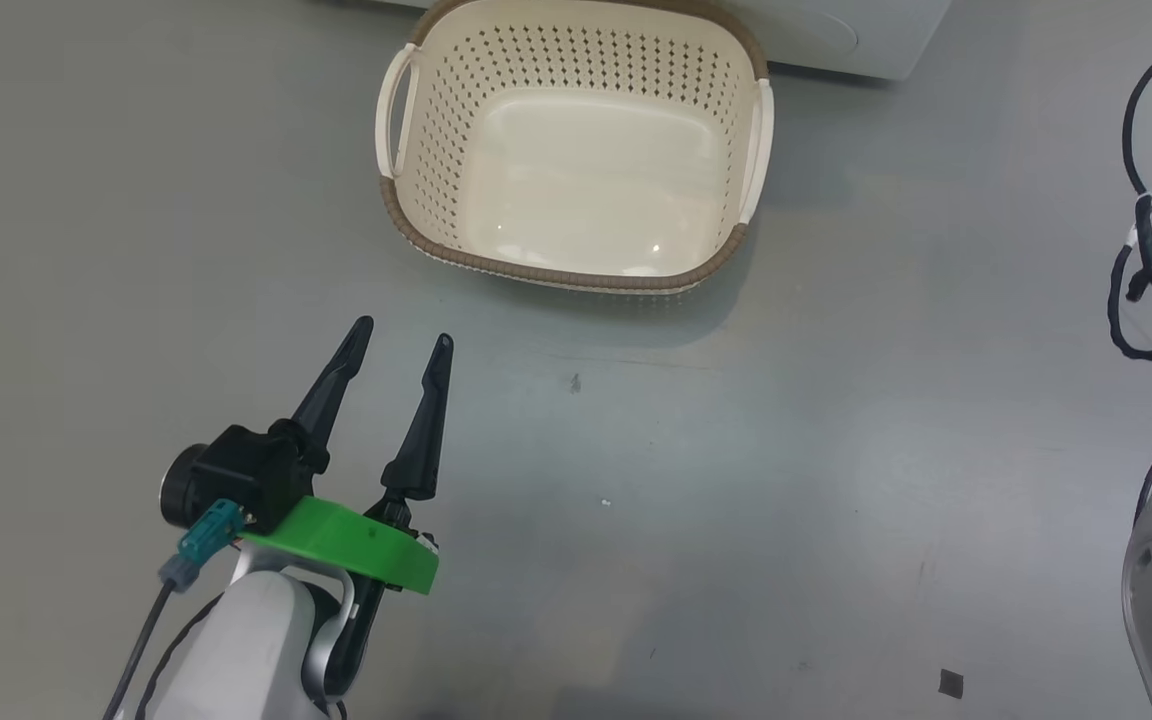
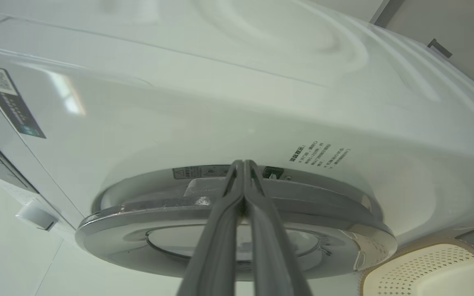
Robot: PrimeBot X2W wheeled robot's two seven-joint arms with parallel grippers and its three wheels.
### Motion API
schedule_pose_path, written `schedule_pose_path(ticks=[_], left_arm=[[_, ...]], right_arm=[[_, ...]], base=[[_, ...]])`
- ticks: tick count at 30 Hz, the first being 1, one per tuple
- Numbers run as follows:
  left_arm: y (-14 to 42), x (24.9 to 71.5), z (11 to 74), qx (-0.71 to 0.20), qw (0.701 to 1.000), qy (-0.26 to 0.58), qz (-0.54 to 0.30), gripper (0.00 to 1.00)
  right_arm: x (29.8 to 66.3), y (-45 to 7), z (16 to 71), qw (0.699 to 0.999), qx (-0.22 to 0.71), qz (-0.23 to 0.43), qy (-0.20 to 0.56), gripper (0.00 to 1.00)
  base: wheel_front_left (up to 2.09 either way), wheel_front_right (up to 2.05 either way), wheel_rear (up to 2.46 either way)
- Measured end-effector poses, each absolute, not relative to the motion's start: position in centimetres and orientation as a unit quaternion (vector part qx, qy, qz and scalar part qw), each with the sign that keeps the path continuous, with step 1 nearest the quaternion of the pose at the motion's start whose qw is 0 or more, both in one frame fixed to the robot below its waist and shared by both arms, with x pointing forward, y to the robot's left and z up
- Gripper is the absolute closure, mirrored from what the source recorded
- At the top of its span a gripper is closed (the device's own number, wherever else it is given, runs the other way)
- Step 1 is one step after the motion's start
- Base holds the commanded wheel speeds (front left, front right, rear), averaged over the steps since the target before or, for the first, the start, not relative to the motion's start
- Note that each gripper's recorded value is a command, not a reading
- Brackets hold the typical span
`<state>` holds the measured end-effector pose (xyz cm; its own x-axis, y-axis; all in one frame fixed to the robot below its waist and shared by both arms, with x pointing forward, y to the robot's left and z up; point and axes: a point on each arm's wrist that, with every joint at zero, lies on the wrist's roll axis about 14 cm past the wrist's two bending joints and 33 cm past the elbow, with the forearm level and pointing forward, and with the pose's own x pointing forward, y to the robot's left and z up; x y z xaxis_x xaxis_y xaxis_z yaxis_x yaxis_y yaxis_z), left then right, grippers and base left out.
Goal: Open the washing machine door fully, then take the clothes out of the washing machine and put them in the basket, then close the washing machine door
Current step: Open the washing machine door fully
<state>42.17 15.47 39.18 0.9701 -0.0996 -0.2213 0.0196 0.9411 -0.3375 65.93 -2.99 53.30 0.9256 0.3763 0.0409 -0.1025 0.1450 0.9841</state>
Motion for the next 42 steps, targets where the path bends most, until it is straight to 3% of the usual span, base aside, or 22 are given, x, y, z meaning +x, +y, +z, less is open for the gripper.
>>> schedule_pose_path(ticks=[5, 20, 29, 42], left_arm=[[15.8, 42.3, 38.6, -0.173, 0.977, 0.125, -0.024, 0.00], [17.7, 42.7, 37.9, -0.177, 0.975, 0.131, 0.005, 0.00], [17.9, 42.4, 37.5, -0.180, 0.974, 0.138, 0.011, 0.00], [17.8, 42.3, 37.5, -0.191, 0.972, 0.138, 0.013, 0.00]], right_arm=[[67.4, -1.5, 53.8, 0.724, 0.657, 0.176, 0.117, 1.00], [69.4, 2.7, 51.4, 0.692, 0.670, 0.196, 0.183, 1.00], [70.2, 3.5, 52.4, 0.680, 0.675, 0.212, 0.194, 1.00], [70.5, 4.3, 51.8, 0.636, 0.698, 0.225, 0.242, 1.00]], base=[[0.00, 0.00, 0.00], [0.00, 0.00, 0.00], [0.00, 0.00, 0.00], [0.00, 0.00, 0.00]])
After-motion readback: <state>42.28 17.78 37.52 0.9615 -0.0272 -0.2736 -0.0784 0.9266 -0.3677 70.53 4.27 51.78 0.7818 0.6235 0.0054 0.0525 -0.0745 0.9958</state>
